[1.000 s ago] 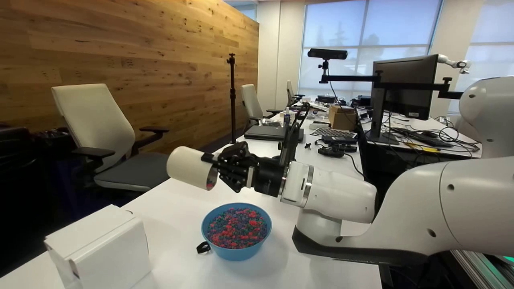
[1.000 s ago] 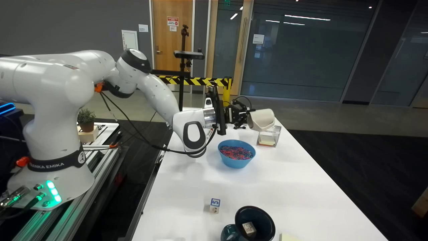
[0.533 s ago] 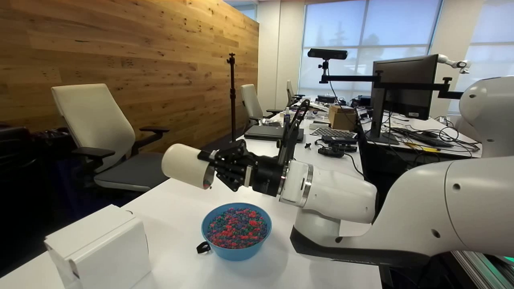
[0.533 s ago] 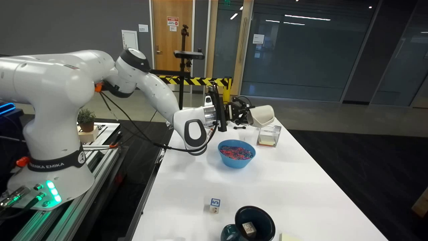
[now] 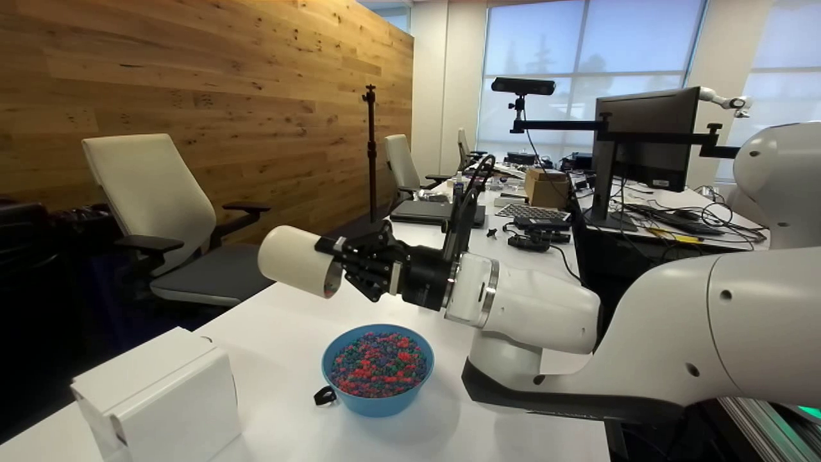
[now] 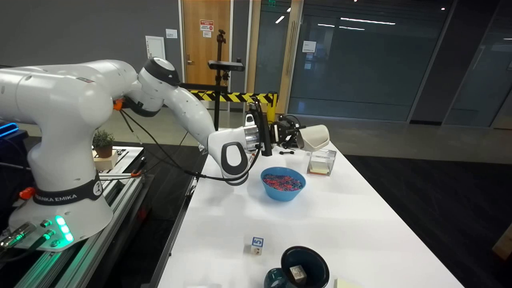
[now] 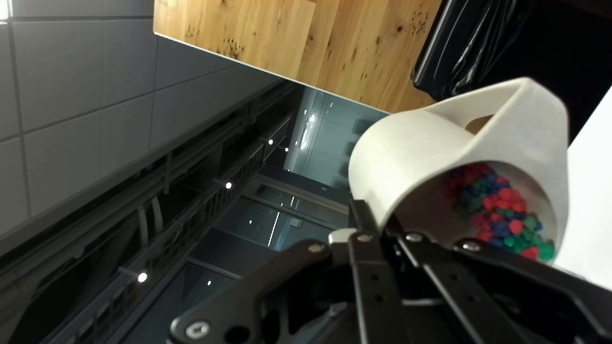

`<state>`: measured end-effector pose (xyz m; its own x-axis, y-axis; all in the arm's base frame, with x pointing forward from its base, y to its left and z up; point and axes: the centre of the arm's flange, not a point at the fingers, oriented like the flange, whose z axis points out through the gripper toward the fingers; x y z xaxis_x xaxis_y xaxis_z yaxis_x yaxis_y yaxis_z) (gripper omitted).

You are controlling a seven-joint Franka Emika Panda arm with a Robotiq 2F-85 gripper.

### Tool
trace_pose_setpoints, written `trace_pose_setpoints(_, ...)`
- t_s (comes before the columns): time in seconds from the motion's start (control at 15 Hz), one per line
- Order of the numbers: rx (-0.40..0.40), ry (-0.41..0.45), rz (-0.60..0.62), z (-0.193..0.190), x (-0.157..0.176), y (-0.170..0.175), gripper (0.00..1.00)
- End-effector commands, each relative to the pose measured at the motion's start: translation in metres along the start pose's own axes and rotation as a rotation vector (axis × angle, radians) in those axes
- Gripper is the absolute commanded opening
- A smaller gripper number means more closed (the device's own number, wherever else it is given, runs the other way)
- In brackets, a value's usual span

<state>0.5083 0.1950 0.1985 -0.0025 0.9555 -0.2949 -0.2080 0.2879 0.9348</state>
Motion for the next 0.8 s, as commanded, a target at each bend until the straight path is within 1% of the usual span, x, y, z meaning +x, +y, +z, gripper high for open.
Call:
trace_pose_setpoints(0.0, -0.041, 0.05, -0.066, -0.013, -0.031, -0.028, 0.01)
trace_pose_setpoints(0.2, -0.023, 0.069, -0.081, -0.011, -0.03, -0.028, 0.01)
trace_pose_setpoints(0.27, 0.011, 0.033, -0.043, 0.005, 0.001, 0.002, 0.05)
trace_pose_setpoints(0.6, 0.017, 0.039, -0.049, 0.005, 0.0, 0.001, 0.05)
trace_pose_setpoints(0.67, 0.018, 0.039, -0.049, 0.005, 0.0, 0.001, 0.01)
trace_pose_setpoints(0.73, 0.025, 0.036, -0.05, 0.005, 0.0, 0.0, 0.01)
